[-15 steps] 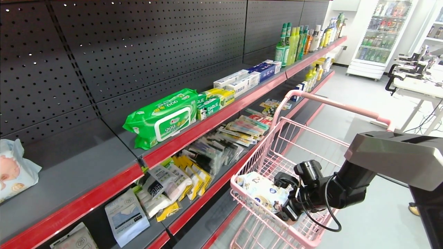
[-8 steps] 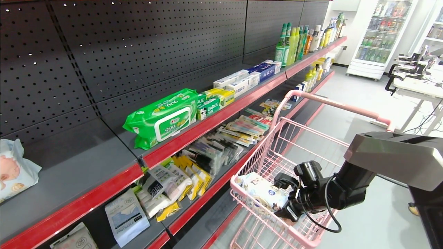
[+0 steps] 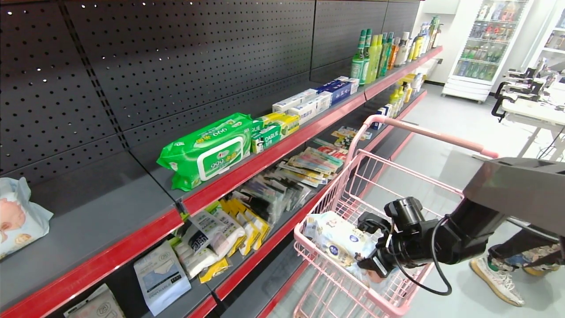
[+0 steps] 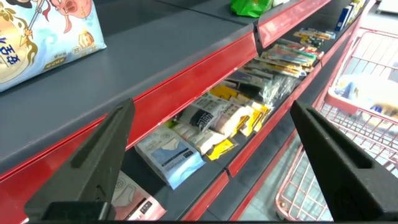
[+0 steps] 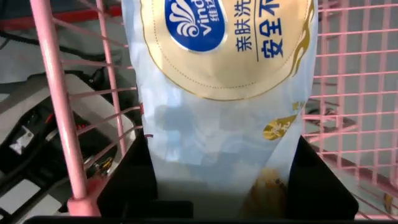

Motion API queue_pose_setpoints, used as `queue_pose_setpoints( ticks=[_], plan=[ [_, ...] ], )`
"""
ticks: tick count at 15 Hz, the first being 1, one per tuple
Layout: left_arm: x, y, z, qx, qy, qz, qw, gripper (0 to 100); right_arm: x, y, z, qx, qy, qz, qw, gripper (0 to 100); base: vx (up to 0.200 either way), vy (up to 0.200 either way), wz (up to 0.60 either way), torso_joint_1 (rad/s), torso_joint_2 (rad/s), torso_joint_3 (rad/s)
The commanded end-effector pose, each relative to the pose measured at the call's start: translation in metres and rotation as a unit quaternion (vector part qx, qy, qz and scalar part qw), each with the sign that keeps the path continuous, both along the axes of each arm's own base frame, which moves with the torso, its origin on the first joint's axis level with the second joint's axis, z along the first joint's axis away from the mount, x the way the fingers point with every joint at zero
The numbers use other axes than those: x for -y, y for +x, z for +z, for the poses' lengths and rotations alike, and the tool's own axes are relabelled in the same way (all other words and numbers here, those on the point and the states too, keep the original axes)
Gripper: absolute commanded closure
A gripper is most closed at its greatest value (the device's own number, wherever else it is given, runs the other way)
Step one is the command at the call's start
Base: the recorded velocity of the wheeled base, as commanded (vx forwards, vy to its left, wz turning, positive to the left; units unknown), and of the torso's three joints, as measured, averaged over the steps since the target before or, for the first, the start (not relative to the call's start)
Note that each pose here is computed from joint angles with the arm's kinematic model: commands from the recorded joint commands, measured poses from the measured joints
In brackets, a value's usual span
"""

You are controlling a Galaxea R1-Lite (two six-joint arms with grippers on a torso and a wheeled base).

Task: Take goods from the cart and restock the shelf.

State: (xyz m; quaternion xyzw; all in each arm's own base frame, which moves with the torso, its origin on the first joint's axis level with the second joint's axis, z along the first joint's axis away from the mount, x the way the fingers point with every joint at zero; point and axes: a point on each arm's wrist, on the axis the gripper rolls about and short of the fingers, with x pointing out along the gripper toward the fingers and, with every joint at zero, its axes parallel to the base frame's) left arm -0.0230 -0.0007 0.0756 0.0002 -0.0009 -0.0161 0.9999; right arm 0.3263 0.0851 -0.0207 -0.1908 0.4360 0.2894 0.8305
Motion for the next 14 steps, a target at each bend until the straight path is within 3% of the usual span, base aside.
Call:
queue_pose_setpoints(
  ticks=[1,4,5,9,11,13,14],
  plan=[
    [0.0,0.0,0.0,0.0,0.0,0.0,1.0,0,0.019,-0.006,0.073,0.081,-0.004,-0.049,0.995,100,0.0,0.0,0.0,0.0,0.0,0.0],
    [0.0,0.0,0.0,0.0,0.0,-0.001,1.0,0,0.038,-0.026,0.135,0.136,-0.023,-0.103,0.985,100,0.0,0.0,0.0,0.0,0.0,0.0],
    [0.0,0.0,0.0,0.0,0.0,-0.001,1.0,0,0.042,-0.045,0.17,0.174,-0.005,-0.148,0.974,100,0.0,0.0,0.0,0.0,0.0,0.0],
    [0.0,0.0,0.0,0.0,0.0,-0.001,1.0,0,0.063,-0.131,0.253,0.293,0.035,-0.22,0.93,100,0.0,0.0,0.0,0.0,0.0,0.0],
    [0.0,0.0,0.0,-0.001,0.0,-0.001,1.0,0,0.076,-0.166,0.272,0.344,0.049,-0.25,0.904,100,0.0,0.0,0.0,0.0,0.0,0.0],
    [0.0,0.0,0.0,0.0,0.0,-0.002,1.0,0,0.094,-0.209,0.284,0.401,0.043,-0.301,0.864,100,0.0,0.0,0.0,0.0,0.0,0.0],
    [0.0,0.0,0.0,-0.001,-0.001,-0.002,1.0,0,0.095,-0.227,0.287,0.413,0.043,-0.306,0.857,100,0.0,0.0,0.0,0.0,0.0,0.0]
  ],
)
